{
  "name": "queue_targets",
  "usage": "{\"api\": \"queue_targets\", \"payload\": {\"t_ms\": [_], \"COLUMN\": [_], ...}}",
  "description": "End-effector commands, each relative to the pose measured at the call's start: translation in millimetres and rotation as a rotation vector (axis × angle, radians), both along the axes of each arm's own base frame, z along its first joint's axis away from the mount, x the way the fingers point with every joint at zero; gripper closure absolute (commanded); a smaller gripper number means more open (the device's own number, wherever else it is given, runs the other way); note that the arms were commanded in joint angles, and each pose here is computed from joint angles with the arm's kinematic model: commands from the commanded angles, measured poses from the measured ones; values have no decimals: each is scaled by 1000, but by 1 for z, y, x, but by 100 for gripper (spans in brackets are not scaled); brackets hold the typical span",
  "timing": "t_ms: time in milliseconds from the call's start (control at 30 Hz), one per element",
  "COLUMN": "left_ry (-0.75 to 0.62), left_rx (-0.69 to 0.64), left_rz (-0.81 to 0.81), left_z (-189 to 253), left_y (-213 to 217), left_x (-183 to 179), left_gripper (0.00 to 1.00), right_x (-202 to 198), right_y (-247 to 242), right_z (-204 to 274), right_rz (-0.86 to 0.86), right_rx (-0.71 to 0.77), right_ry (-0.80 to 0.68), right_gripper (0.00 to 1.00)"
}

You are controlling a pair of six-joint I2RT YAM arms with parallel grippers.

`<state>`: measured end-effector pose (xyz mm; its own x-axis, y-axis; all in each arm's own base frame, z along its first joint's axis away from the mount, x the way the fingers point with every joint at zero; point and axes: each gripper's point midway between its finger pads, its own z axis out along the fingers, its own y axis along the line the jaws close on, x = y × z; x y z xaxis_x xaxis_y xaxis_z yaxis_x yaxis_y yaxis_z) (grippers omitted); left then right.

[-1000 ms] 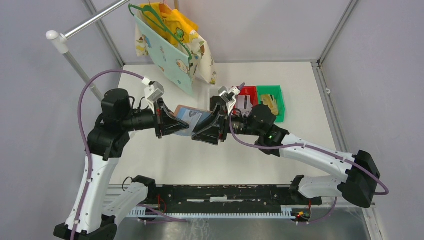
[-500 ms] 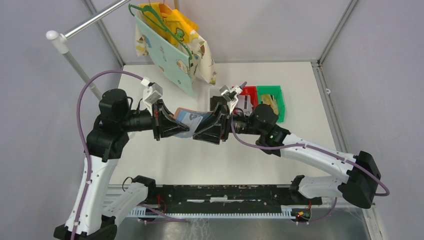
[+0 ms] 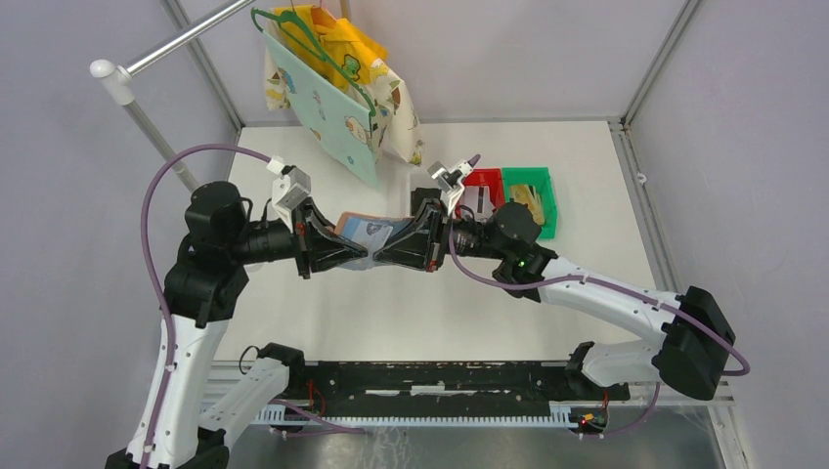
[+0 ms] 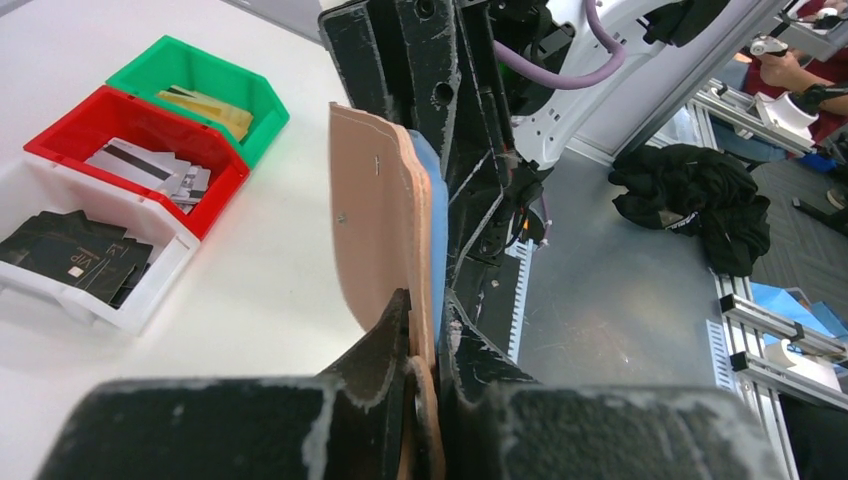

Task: Take the credit cards out of the card holder
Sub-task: Remove the credit card from the card holder.

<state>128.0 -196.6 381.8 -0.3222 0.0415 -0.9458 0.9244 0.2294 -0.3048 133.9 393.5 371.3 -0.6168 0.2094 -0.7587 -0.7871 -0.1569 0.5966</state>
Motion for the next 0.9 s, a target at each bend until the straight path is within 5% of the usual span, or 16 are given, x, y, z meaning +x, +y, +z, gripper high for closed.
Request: {"api": "queue_targets", "payload": {"t_ms": [0,200,400,867], "left_ry": [97,108,124,103], "left_rx": [3,24,-4,-75], "left_rz": [-14,98,100,-53], "left_z": [-12,-14,-7,19], "left_y": [-2,2,0,-6], "left_x": [-5,15,16,-12], "left_gripper": [86,74,75,98], "right_x": [-4,-11,-11,-18], "right_y": [-14,-22,-23,-31], "right_z": [50,48,32,14], "right_rz": [-22,-14,-16,-1], "right_rx": [194,229,211,223], "right_ry": [-90,-100,-74,-52], "right_gripper": [93,100,100,100]}}
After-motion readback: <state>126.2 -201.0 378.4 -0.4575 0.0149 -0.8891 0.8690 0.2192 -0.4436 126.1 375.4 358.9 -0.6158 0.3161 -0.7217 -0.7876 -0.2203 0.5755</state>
